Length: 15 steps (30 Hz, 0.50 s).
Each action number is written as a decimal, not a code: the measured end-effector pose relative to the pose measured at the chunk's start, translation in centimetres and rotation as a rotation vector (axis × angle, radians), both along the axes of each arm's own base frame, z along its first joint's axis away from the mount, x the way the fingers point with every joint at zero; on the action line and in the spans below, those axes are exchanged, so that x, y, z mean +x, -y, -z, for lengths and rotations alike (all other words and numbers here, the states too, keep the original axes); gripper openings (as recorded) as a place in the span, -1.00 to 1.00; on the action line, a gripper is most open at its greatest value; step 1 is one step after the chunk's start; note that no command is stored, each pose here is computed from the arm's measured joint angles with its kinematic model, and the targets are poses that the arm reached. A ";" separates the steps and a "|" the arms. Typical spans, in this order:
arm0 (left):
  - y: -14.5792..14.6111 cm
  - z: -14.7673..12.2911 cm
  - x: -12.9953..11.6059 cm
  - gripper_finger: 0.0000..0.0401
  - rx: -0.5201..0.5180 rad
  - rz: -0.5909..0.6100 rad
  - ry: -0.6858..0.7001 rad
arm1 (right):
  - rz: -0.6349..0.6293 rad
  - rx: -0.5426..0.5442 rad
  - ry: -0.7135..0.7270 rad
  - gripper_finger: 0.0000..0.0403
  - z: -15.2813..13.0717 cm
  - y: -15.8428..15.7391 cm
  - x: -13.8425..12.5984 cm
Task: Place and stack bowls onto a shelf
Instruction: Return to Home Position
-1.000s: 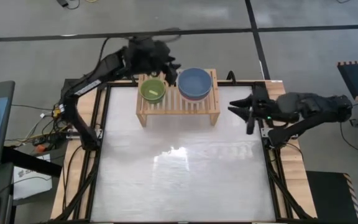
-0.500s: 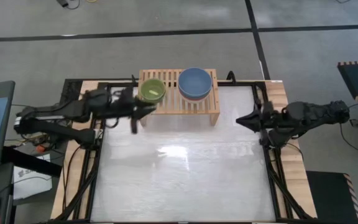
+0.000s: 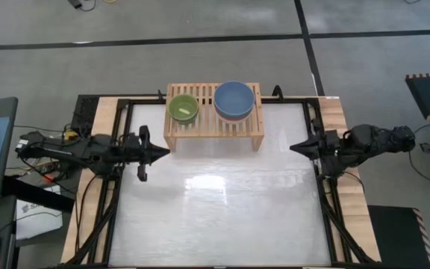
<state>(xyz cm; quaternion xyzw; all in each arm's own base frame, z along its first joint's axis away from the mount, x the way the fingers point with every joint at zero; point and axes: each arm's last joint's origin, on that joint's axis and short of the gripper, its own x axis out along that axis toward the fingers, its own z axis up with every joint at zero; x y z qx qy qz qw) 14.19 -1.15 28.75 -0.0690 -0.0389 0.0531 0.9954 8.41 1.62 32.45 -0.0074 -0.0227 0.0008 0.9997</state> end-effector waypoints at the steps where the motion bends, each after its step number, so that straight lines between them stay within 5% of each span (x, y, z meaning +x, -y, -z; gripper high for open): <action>1: -0.1 0.7 -0.3 -1.00 0.021 -0.008 -0.018 | 0.000 0.011 0.002 -0.91 0.5 0.0 -0.1; 6: -0.7 3.5 -1.0 -1.00 0.027 -0.081 -0.149 | 0.020 0.014 -0.040 -0.91 3.1 0.2 -0.2; 15: -0.7 4.8 -2.0 -1.00 0.204 -0.001 -0.111 | -0.016 0.112 -0.017 -0.91 6.6 0.7 -1.0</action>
